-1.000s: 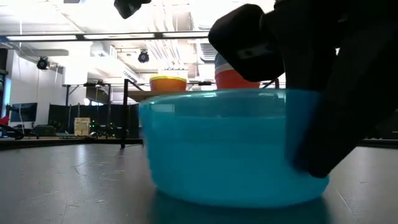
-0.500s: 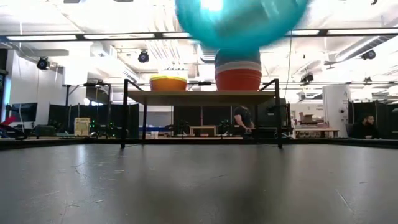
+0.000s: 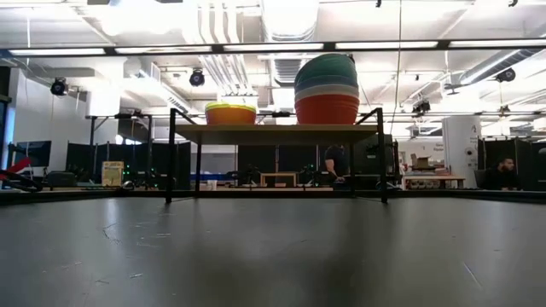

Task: Place and stack bowls onto a shelf
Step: Stack the blue bowl on top of the yellow bowl

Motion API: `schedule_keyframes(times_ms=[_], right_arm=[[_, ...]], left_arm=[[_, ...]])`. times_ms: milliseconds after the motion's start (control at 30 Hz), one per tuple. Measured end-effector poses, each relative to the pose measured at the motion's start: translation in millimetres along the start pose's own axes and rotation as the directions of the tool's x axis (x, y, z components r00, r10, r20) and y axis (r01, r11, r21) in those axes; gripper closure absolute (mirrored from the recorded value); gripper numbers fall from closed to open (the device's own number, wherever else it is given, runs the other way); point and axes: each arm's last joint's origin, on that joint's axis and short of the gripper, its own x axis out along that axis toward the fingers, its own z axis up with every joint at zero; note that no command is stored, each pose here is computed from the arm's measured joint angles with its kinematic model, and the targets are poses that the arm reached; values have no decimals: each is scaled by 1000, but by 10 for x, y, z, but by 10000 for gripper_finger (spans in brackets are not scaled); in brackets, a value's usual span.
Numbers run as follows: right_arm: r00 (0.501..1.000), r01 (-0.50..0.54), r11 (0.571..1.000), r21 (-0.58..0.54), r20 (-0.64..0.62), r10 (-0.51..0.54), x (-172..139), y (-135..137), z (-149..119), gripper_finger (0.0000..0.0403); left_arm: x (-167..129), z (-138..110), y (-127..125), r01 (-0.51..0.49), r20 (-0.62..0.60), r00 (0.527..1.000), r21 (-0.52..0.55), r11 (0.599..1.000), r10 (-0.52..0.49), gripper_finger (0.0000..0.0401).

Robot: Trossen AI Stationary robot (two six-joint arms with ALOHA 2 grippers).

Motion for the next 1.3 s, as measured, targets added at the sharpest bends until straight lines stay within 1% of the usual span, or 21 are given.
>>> schedule_keyframes(times_ms=[67,167,267,333,500,667,733,800,967,1100,1300], right_arm=[[1000,0,1000,2,2,0,-9,-37,-1,394],[999,-39,999,0,-3,39,16,-92,-29,394],[999,-39,999,-8,-23,38,43,-156,-70,394],[999,-35,999,-13,-42,34,35,-188,-94,394],[999,-45,998,-34,-27,44,3,-288,-90,394],[998,-60,998,-37,5,60,-33,-393,-72,394],[998,-65,997,-44,8,65,-36,-403,-71,394],[997,-75,996,-56,11,75,-37,-402,-70,394],[997,-69,996,-60,14,70,-38,-406,-67,394],[998,-67,998,-14,13,67,-38,-407,-67,388],[997,-68,998,13,-26,68,-83,-392,-86,355]], left_arm=[[81,22,-6,7,23,1000,32,999,-8,294],[201,35,-1,14,45,999,65,998,-17,294],[305,19,1,32,45,998,75,997,-35,294],[378,-2,-4,82,47,995,74,994,-86,294],[537,3,-7,188,99,975,100,977,-198,294],[647,-3,20,209,88,972,97,973,-217,295],[663,12,21,213,89,971,104,971,-223,303],[675,14,15,215,90,970,114,970,-225,320],[657,11,4,259,95,958,122,958,-271,387],[657,4,2,267,92,956,115,957,-278,391],[659,-8,10,266,88,957,115,957,-276,399]])
